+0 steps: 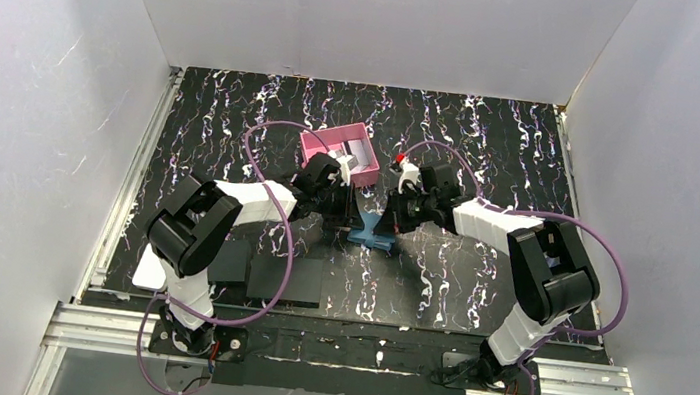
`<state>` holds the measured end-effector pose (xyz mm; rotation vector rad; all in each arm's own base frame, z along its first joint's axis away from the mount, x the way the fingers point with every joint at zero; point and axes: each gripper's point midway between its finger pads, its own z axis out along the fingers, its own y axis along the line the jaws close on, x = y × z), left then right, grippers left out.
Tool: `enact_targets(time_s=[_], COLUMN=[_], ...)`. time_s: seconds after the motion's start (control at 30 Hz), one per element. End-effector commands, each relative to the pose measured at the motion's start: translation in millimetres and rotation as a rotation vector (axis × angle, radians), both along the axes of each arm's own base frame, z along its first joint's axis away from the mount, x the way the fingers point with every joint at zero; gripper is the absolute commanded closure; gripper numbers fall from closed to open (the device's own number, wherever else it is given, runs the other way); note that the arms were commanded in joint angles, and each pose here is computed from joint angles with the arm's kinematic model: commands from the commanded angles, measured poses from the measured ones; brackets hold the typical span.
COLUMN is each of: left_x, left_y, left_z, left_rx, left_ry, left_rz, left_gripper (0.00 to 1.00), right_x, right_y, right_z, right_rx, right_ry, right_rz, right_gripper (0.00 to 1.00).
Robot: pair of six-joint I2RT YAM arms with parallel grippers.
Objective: Put the credit cards into the card holder
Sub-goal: Close the card holder at the center of the board.
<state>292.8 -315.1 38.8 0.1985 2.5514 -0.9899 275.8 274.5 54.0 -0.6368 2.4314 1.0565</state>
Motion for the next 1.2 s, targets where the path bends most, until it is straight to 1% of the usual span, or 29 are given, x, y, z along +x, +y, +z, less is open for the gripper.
enact_targets(time_s=[0.0, 0.27, 0.37, 0.43, 0.63, 0.87, 1.03, 1.1, 1.17], left_x=[-38, -43, -43, -43, -43, -44, -44, -43, -44], left_y=[34, 38, 37, 38, 36, 36, 36, 35, 35], left_z=[-40, -41, -39, -40, -39, -38, -37, -36, -36], left_rx=[0.177, 0.192, 0.189, 0.191, 0.183, 0.180, 0.179, 0.174, 0.173], left_ry=[0.114, 0.131, 0.130, 0.132, 0.133, 0.134, 0.127, 0.129, 0.130], left_rz=[-0.027, -0.029, -0.030, -0.031, -0.032, -0.032, -0.034, -0.034, -0.035], left_gripper=[0.98, 0.98, 0.98, 0.98, 0.98, 0.99, 0.99, 0.99, 0.99], right_x=[38, 47, 54, 52, 49, 35, 21, 19, 14], right_y=[10, 9, 2, -5, -8, -23, -51, -62, -69], right_z=[22, 17, 13, 7, -7, -38, -73, -82, -90], right_rx=[0.009, -0.045, -0.102, -0.148, -0.230, -0.408, -0.569, -0.652, -0.703], right_ry=[-0.148, -0.166, -0.184, -0.168, -0.153, -0.083, -0.008, 0.003, 0.010], right_rz=[-0.041, -0.072, -0.117, -0.139, -0.128, -0.126, -0.169, -0.178, -0.177], right_gripper=[0.99, 0.99, 0.99, 0.99, 0.99, 0.99, 0.99, 0.99, 0.99])
